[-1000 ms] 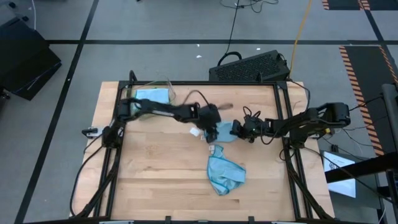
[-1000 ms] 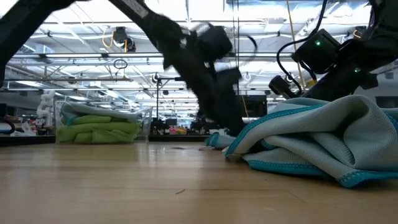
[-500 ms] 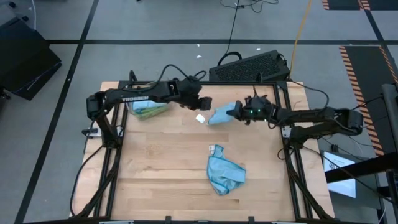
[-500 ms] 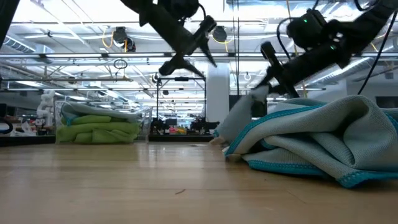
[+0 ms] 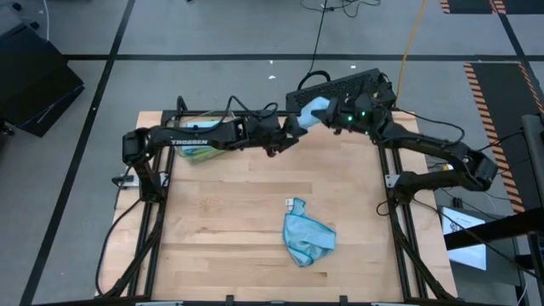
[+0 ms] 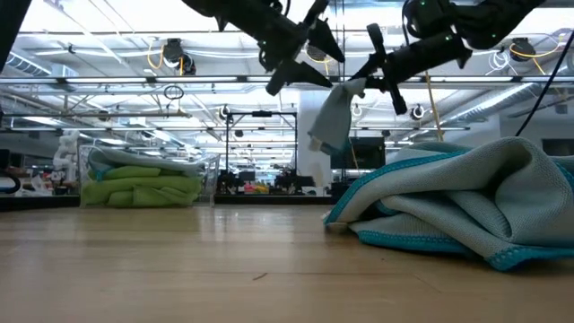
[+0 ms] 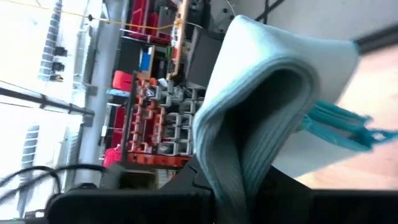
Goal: Fold microfiber towels
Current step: Stack the folded blue microfiber cloth on top of the blue microfiber cloth on the transparent bin
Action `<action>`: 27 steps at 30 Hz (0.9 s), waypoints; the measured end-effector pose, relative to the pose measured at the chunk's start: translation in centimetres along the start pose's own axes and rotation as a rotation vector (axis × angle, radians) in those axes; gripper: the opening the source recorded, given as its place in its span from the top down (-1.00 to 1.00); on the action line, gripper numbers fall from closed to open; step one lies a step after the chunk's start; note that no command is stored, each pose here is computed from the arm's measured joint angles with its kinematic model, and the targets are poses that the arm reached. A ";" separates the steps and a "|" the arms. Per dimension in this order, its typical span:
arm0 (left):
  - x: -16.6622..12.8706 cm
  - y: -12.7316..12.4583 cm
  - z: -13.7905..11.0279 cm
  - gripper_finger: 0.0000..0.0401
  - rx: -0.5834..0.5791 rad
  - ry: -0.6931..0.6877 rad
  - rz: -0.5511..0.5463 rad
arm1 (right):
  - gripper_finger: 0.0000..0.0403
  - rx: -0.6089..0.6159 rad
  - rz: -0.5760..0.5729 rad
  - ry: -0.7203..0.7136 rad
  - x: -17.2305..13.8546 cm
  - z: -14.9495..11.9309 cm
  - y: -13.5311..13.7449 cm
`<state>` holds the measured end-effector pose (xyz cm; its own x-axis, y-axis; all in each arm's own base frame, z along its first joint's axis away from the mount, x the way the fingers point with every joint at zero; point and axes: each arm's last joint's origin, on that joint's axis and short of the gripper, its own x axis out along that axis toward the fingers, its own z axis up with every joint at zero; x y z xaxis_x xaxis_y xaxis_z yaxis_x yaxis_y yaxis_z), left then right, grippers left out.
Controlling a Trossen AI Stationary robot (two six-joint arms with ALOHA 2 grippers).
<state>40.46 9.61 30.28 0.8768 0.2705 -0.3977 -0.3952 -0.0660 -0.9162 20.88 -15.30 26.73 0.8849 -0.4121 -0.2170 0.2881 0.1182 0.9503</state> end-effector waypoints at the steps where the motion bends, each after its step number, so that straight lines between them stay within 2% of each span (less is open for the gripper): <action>1: 0.1 0.0 0.0 -0.34 -0.033 -0.013 -0.008 | 0.92 -0.007 0.007 0.002 -0.1 0.4 0.3; 4: 0.3 -0.3 0.4 -0.50 -0.140 -0.092 -0.047 | 0.92 -0.027 0.015 0.006 -0.3 1.5 1.0; 7: 0.5 0.1 1.3 -0.63 -0.249 -0.142 -0.037 | 0.92 -0.034 0.036 0.023 -0.5 2.1 1.4; 11: 1.5 0.6 2.6 -0.72 -0.328 -0.186 -0.062 | 0.92 -0.035 0.055 0.040 -0.6 2.5 1.7; 16: 3.3 0.4 3.5 -0.68 -0.458 -0.157 -0.227 | 0.92 -0.040 0.059 0.040 -0.7 2.6 1.7; 20: 4.8 1.1 3.2 -0.60 -0.598 -0.119 -0.283 | 0.92 -0.094 0.105 -0.026 -0.7 2.9 2.3; 27: 6.1 1.8 2.9 -0.48 -0.732 -0.136 -0.354 | 0.92 -0.120 0.101 -0.085 -0.7 3.1 2.4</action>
<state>44.29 13.94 26.32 0.8564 0.5038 -0.1133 0.2181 -0.5518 -0.8049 19.77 -17.50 29.83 0.8790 -0.4669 -0.0969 0.2449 0.2676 0.9319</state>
